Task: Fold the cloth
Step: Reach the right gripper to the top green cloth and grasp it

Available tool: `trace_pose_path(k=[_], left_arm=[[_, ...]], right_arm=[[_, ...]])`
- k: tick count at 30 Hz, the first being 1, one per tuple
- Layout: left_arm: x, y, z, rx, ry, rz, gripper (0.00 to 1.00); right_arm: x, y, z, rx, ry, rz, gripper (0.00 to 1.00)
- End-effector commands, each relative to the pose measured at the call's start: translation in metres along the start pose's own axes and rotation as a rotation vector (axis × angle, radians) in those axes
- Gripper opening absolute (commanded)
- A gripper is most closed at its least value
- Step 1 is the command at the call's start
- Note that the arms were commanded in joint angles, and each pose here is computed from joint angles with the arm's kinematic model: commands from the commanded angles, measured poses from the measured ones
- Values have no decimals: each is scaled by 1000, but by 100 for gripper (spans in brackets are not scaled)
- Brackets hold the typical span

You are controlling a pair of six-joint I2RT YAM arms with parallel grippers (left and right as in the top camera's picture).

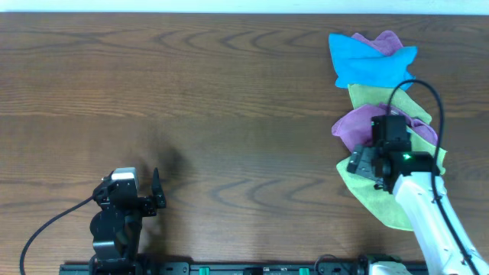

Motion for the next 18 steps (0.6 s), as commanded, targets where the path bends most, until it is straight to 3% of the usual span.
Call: trace_pose_path(k=[1, 6, 13, 16, 18], left_arm=[[3, 1, -8, -1, 18, 1, 95], [3, 1, -8, -1, 18, 1, 95], [3, 1, -8, -1, 18, 1, 95], [3, 1, -8, -1, 18, 1, 95], [3, 1, -8, -1, 18, 1, 95]], right_arm=[[5, -24, 14, 154, -32, -89, 99], [23, -37, 32, 250, -66, -107, 97], [49, -25, 41, 244, -56, -69, 92], [58, -16, 38, 238, -27, -28, 74], [60, -14, 38, 236, -19, -16, 48]])
Point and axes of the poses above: each gripper's point midway between its finger pads, its own x axis out along the fingers, its own y axis along the line the jaws close on, z = x × y, the point moved 3 cm from there along -x, back along the fingers, and after that the axes turned 6 degrees about -x, right-handed, at the moved point
